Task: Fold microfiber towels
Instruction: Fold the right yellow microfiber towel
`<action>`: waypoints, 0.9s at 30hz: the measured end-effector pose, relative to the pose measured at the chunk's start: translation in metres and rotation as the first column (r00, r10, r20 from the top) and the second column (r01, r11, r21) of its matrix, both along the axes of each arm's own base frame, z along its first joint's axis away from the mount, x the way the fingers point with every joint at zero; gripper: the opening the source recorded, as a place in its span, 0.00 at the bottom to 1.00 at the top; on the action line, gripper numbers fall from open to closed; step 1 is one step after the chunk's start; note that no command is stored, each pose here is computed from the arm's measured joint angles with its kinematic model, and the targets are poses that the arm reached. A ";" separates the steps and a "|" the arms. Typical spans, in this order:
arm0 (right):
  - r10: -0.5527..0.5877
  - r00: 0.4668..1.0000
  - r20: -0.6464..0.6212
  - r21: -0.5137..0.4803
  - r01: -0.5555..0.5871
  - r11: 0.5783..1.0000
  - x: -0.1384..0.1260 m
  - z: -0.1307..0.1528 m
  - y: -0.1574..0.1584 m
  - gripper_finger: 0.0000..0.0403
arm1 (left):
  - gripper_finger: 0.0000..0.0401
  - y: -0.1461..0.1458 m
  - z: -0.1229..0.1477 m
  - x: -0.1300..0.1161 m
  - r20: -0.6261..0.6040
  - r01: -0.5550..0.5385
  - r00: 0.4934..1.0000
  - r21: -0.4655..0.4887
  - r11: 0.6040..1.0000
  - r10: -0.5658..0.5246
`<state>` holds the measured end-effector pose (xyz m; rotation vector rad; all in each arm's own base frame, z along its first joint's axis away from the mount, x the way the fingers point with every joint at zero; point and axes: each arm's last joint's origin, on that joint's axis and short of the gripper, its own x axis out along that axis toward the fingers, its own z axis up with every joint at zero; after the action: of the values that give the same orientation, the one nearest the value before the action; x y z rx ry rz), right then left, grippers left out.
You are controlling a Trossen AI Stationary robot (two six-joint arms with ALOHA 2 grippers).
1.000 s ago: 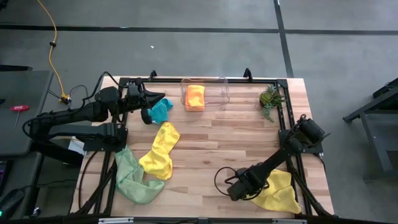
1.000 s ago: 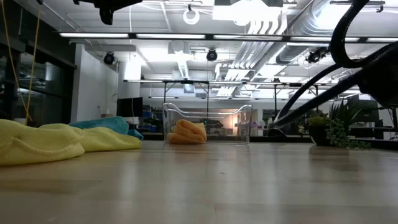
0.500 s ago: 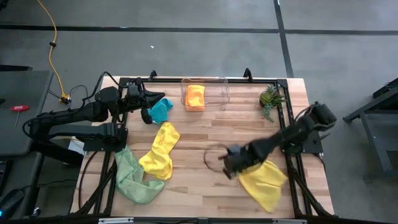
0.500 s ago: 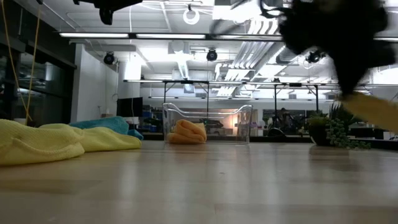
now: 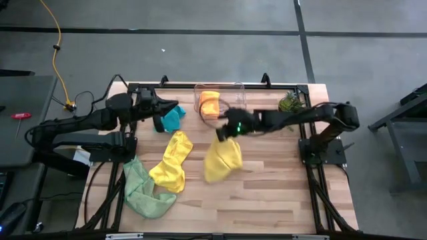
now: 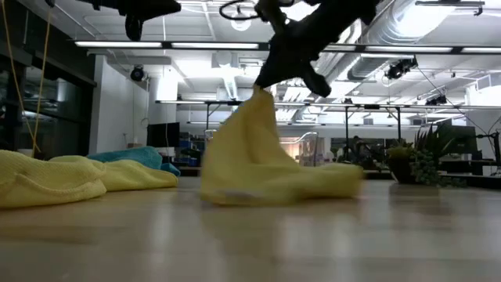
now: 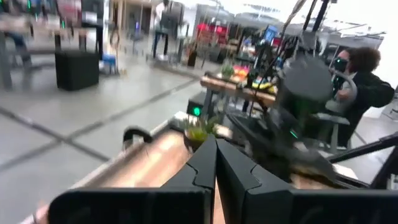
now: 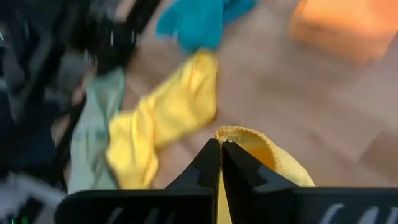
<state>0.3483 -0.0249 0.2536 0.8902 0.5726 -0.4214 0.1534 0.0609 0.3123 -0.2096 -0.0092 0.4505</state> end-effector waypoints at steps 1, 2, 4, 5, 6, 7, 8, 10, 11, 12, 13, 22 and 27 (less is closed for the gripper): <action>-0.018 1.000 0.021 0.003 0.018 1.000 0.001 0.002 -0.008 0.00 | 0.00 0.000 -0.004 0.002 -0.023 0.007 1.000 -0.026 1.000 -0.007; -0.036 0.998 0.042 0.011 0.035 0.999 0.001 0.003 -0.015 0.00 | 0.00 0.000 -0.008 0.005 -0.050 0.016 0.999 -0.052 0.999 -0.019; -0.054 0.996 0.068 0.035 0.052 0.998 0.001 0.005 -0.026 0.00 | 0.00 -0.001 -0.018 0.012 -0.116 0.036 0.992 -0.102 0.994 -0.048; -0.054 0.996 0.074 0.042 0.051 0.998 0.000 0.006 -0.030 0.00 | 0.00 -0.002 -0.023 0.016 -0.148 0.048 0.987 -0.126 0.991 -0.067; -0.058 0.995 0.075 0.046 0.055 0.997 0.000 0.006 -0.033 0.00 | 0.00 -0.004 -0.028 0.021 -0.181 0.058 0.980 -0.151 0.987 -0.085; -0.060 0.995 0.076 0.050 0.056 0.997 0.000 0.006 -0.035 0.00 | 0.00 -0.005 -0.034 0.026 -0.219 0.064 0.970 -0.172 0.983 -0.102; -0.057 0.995 0.077 0.055 0.053 0.997 -0.001 0.006 -0.037 0.00 | 0.00 -0.007 -0.041 0.032 -0.257 0.065 0.960 -0.193 0.979 -0.114; -0.048 0.996 0.077 0.060 0.044 0.997 -0.001 0.006 -0.039 0.00 | 0.00 -0.010 -0.054 0.042 -0.327 0.043 0.938 -0.224 0.974 -0.117; -0.046 0.996 0.078 0.061 0.041 0.997 -0.001 0.006 -0.039 0.00 | 0.00 -0.011 -0.060 0.047 -0.357 0.025 0.927 -0.236 0.971 -0.111; -0.044 0.996 0.078 0.059 0.039 0.997 -0.001 0.006 -0.039 0.00 | 0.01 -0.013 -0.066 0.051 -0.388 0.007 0.915 -0.248 0.969 -0.106; -0.036 0.996 0.078 0.056 0.032 0.998 -0.001 0.006 -0.039 0.00 | 0.02 -0.015 -0.073 0.055 -0.418 -0.011 0.903 -0.261 0.965 -0.103; -0.012 0.997 0.078 0.050 0.008 0.999 -0.001 0.006 -0.038 0.00 | 0.27 -0.038 -0.114 0.077 -0.576 -0.088 0.806 -0.342 0.936 -0.135; -0.009 0.997 0.078 0.053 0.005 0.999 -0.001 0.006 -0.038 0.00 | 0.41 -0.046 -0.138 0.089 -0.639 -0.122 0.757 -0.344 0.931 -0.137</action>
<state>0.3474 -0.0629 0.2594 0.9550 0.5104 -0.3773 0.2426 0.0151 0.1746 -0.4125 0.7845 0.4973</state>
